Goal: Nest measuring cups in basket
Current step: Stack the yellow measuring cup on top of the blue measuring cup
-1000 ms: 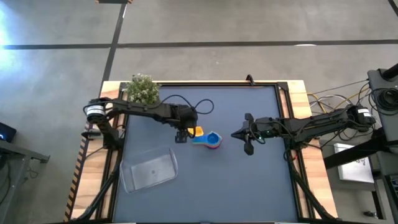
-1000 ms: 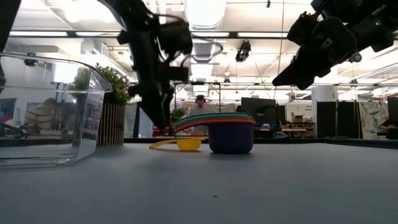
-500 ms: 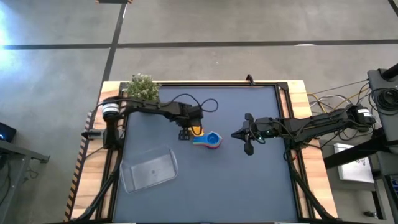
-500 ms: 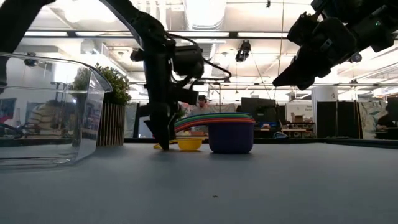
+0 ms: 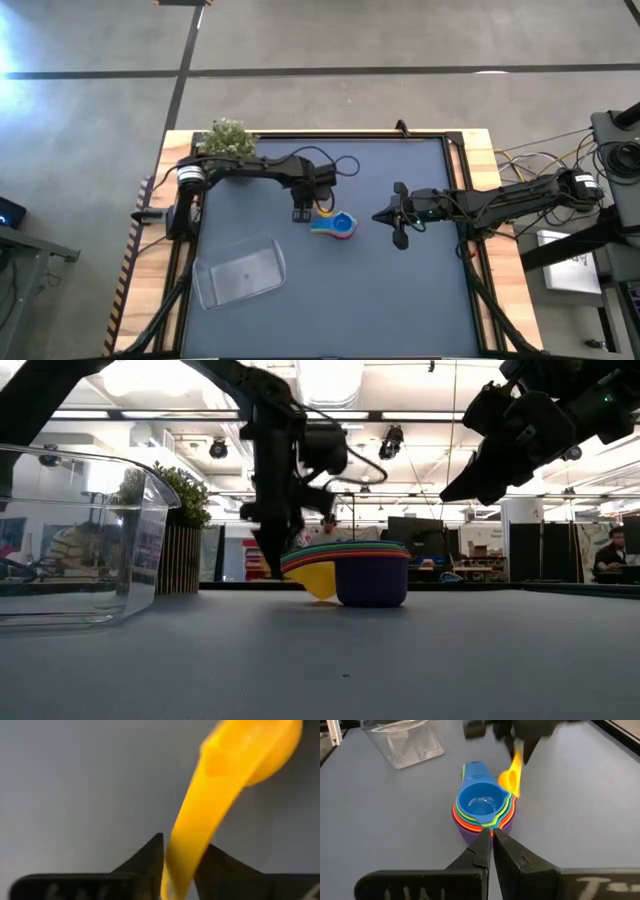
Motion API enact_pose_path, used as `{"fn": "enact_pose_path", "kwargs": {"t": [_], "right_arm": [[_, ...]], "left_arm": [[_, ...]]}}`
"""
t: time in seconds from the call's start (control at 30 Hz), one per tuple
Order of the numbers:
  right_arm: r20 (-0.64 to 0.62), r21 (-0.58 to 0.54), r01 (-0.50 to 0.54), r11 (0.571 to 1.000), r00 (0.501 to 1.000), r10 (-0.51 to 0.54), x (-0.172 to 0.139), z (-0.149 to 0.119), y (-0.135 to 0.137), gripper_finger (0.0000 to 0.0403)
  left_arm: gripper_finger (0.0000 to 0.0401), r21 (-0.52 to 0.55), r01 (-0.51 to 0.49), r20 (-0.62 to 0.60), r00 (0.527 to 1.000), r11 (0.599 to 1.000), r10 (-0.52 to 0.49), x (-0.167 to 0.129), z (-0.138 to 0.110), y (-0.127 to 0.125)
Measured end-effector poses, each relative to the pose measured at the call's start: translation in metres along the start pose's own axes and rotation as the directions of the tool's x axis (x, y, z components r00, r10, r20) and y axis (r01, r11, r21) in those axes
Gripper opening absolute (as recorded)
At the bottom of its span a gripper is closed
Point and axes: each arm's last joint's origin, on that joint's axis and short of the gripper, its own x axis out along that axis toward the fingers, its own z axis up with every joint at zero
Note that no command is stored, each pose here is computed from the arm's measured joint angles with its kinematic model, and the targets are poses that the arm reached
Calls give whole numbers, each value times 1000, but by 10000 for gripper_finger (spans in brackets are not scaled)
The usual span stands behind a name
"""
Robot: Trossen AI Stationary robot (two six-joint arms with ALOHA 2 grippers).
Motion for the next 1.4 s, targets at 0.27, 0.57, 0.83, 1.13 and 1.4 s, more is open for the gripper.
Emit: {"fn": "enact_pose_path", "kwargs": {"t": [0.27, 0.57, 0.83, 1.13, 1.4], "right_arm": [[-15, 0, 2, 1000, 1000, -2, 0, -2, 0, 9], [-31, 1, 4, 1000, 1000, -4, 0, -4, 0, 9], [-36, -4, 12, 1000, 999, -12, 0, -4, -1, 9], [-11, -44, 103, 994, 995, -104, -3, -2, -3, 9], [14, -38, 111, 993, 994, -111, -15, 1, -4, 9]], "left_arm": [[20, -65, -1, -37, 999, 998, -1, -32, 4, 7], [1, -66, -115, -59, 992, 991, 111, -47, 8, 0], [0, -62, -295, -38, 955, 954, 293, -67, 10, -18], [0, -32, -582, 111, 806, 813, 581, -92, 22, -84], [0, -36, -671, 254, 710, 740, 657, -84, 28, -136]]}}
